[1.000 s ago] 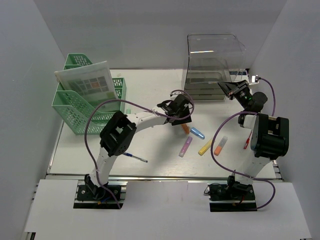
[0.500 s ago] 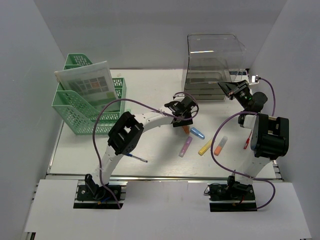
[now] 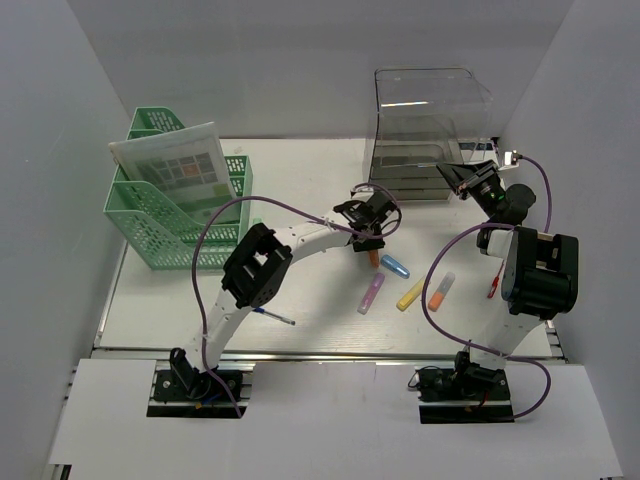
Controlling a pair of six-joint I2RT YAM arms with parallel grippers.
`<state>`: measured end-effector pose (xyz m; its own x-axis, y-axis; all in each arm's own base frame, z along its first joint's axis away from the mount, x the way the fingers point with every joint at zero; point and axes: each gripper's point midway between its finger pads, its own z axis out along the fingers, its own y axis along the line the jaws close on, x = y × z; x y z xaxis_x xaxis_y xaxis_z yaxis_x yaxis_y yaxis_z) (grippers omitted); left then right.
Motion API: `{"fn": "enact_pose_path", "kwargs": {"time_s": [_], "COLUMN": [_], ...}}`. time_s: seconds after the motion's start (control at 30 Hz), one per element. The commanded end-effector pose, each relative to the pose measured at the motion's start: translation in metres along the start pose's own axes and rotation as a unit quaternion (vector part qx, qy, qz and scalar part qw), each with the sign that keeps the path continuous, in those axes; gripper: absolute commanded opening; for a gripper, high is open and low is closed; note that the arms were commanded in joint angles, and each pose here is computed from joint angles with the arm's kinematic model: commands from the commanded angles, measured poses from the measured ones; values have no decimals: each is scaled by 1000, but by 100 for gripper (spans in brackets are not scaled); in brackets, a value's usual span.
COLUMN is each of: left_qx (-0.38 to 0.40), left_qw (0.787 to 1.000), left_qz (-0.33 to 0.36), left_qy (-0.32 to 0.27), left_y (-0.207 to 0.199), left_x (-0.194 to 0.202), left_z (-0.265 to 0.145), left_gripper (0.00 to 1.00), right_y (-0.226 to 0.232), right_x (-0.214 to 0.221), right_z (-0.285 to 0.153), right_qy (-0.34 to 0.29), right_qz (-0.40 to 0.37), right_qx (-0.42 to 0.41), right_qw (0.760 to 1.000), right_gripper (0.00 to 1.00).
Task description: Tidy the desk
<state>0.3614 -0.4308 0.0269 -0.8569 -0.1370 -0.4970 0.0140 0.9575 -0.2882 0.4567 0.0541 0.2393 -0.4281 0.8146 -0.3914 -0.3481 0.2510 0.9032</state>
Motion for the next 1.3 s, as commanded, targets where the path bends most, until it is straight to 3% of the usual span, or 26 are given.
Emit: {"fn": "enact_pose_path", "kwargs": {"time_s": [0.0, 0.53, 0.87, 1.1, 1.2, 1.27], "left_qx": [-34, -145, -182, -181, -164, -140], "left_qw": [998, 976, 964, 962, 966, 971], "left_qz": [33, 126, 155, 155, 147, 137], "left_qy": [30, 98, 113, 131, 133, 134], "left_y": [19, 115, 146, 155, 149, 142], "left_x": [19, 78, 93, 107, 108, 111], "left_z": [5, 5, 2, 5, 2, 2], "left_gripper": [41, 51, 55, 45, 30, 26], "right_y": [39, 42, 45, 46, 46, 46], "right_x": [-18, -17, -19, -18, -19, -18], "right_z": [-5, -8, -9, -9, -9, -8], "right_qy": [-31, -29, -33, -30, -31, -31], "right_qz": [-79, -76, -76, -77, -78, -78], "right_qx": [-65, -68, -71, -71, -71, -72], "right_qw": [994, 994, 994, 994, 994, 994], "right_gripper": [6, 6, 6, 6, 6, 6]}}
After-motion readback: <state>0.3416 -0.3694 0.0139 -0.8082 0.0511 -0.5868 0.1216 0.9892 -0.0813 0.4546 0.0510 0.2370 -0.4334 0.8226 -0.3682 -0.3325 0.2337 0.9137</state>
